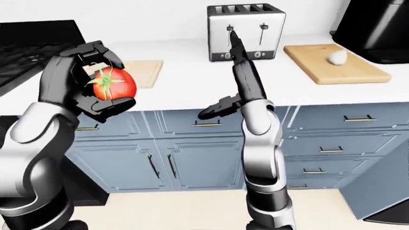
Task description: Place the garlic and the tomato on separate cutting boards.
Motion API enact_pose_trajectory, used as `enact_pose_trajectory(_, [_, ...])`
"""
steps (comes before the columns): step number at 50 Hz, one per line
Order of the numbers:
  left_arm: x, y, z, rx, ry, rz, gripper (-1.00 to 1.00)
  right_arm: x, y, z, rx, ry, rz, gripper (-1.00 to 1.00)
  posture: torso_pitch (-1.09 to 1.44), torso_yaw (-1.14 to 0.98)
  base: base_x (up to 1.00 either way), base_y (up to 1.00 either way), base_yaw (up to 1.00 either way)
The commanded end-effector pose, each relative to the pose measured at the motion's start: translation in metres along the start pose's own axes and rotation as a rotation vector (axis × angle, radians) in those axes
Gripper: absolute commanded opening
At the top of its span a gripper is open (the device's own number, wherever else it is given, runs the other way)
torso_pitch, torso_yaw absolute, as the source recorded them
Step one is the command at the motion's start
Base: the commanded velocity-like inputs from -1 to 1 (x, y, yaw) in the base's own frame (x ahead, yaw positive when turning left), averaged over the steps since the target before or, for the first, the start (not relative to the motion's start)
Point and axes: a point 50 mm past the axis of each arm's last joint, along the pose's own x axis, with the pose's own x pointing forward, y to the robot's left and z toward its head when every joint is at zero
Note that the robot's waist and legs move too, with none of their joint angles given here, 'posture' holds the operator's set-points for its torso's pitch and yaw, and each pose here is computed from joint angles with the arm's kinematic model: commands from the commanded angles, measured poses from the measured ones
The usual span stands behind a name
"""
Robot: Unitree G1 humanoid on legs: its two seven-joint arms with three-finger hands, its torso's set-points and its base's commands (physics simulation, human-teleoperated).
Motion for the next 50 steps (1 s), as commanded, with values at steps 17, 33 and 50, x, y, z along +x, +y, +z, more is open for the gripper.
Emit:
enact_pose_trajectory(17, [-0.005, 0.001, 0.027, 0.014, -0.118, -0.004, -1.0, -0.005, -0.016, 0.025, -0.005, -0.104, -0.077, 1.0, 0.0, 0.0, 0.16, 0.42, 0.0])
enact_pose_trajectory(33, [-0.005, 0.002, 0.029, 0.014, -0.123, -0.002, -1.0, -0.006, -0.017, 0.029, -0.002, -0.11, -0.083, 1.0, 0.0, 0.0, -0.23, 0.53, 0.0])
enact_pose_trajectory(50, [-0.006, 0.002, 0.03, 0.015, -0.124, -0.003, -1.0, -0.006, -0.014, 0.028, 0.006, -0.109, -0.063, 1.0, 0.0, 0.0, -0.35, 0.46, 0.0])
